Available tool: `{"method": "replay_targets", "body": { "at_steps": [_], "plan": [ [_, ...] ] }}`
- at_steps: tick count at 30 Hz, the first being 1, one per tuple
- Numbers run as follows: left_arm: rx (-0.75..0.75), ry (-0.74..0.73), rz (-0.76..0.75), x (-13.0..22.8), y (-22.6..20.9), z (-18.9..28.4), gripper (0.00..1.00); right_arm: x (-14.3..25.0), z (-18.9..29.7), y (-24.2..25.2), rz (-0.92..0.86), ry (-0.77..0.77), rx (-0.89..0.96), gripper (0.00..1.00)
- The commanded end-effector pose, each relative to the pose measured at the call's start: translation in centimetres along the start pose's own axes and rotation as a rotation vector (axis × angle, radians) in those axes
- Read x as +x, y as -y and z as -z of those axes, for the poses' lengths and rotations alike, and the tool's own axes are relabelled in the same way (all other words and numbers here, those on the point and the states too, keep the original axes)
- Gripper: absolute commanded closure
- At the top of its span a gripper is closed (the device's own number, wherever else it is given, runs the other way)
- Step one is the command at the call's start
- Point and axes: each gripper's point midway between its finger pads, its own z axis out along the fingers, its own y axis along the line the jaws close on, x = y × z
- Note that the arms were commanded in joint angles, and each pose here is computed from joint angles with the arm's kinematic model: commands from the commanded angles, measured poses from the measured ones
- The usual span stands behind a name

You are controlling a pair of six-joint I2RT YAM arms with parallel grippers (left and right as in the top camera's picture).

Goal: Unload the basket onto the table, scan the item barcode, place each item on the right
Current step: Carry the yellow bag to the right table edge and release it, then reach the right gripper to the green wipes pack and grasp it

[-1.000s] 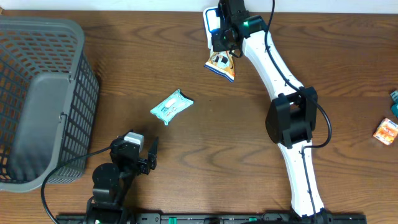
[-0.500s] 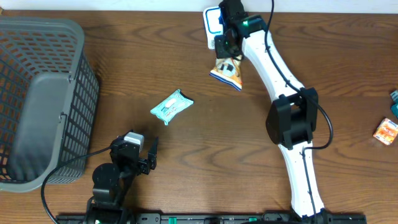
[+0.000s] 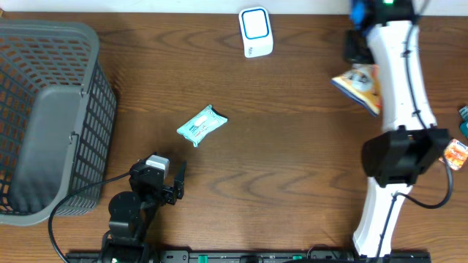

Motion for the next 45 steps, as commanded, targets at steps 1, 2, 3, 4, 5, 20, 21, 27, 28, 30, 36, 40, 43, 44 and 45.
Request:
{"method": "replay_targets", "body": {
  "at_steps": [1,2,3,4,5,20,21,27,28,30,36,40,43,44,45],
  "plan": [
    [0.013,-0.038,0.024,1.4,0.2,-0.1,0.23,0.6,-4.2,6.3,-0.124,-0.076,0.137,0.99],
    [0.013,-0.038,0.024,1.4,0.2,-0.1,0.23,1.0,-5.3,7.5,-0.147,-0.098,0.149,0.99],
    [0.013,-0.038,0.025,1.4,0.2,-0.1,0.23,1.4,-6.5,8.6,-0.169,-0.118,0.160,0.99],
    [0.013,-0.038,0.024,1.4,0.2,-0.1,0.23,1.9,-7.9,9.8,-0.199,-0.140,0.172,0.99],
    [0.013,-0.038,0.024,1.4,0.2,-0.1,0.23,2.3,-8.9,10.6,-0.217,-0.154,0.180,0.99],
    [0.013,-0.038,0.024,1.4,0.2,-0.1,0.23,6.4,-16.0,20.9,-0.471,-0.241,0.117,0.01],
    [0.013,-0.038,0.024,1.4,0.2,-0.1,0.23,6.3,-15.8,20.9,-0.483,-0.236,0.098,0.01],
    [0.013,-0.038,0.024,1.4,0.2,-0.1,0.23,3.6,-10.4,18.7,-0.522,-0.116,-0.119,0.01],
    [0.013,-0.038,0.025,1.4,0.2,-0.1,0.23,3.1,-8.9,17.8,-0.518,-0.090,-0.170,0.01],
    [0.013,-0.038,0.024,1.4,0.2,-0.1,0.23,2.6,-4.8,15.7,-0.494,-0.049,-0.271,0.01],
    [0.013,-0.038,0.024,1.4,0.2,-0.1,0.23,4.1,6.7,8.6,-0.449,0.018,-0.447,0.01],
    [0.013,-0.038,0.025,1.4,0.2,-0.1,0.23,6.0,12.4,2.7,-0.356,0.048,-0.536,0.01],
    [0.013,-0.038,0.024,1.4,0.2,-0.1,0.23,7.4,15.0,-1.0,-0.246,0.065,-0.584,0.01],
    [0.013,-0.038,0.024,1.4,0.2,-0.1,0.23,7.8,15.5,-2.0,-0.223,0.066,-0.594,0.01],
    [0.013,-0.038,0.024,1.4,0.2,-0.1,0.23,8.4,16.2,-3.5,-0.184,0.065,-0.610,0.01]
  ]
}}
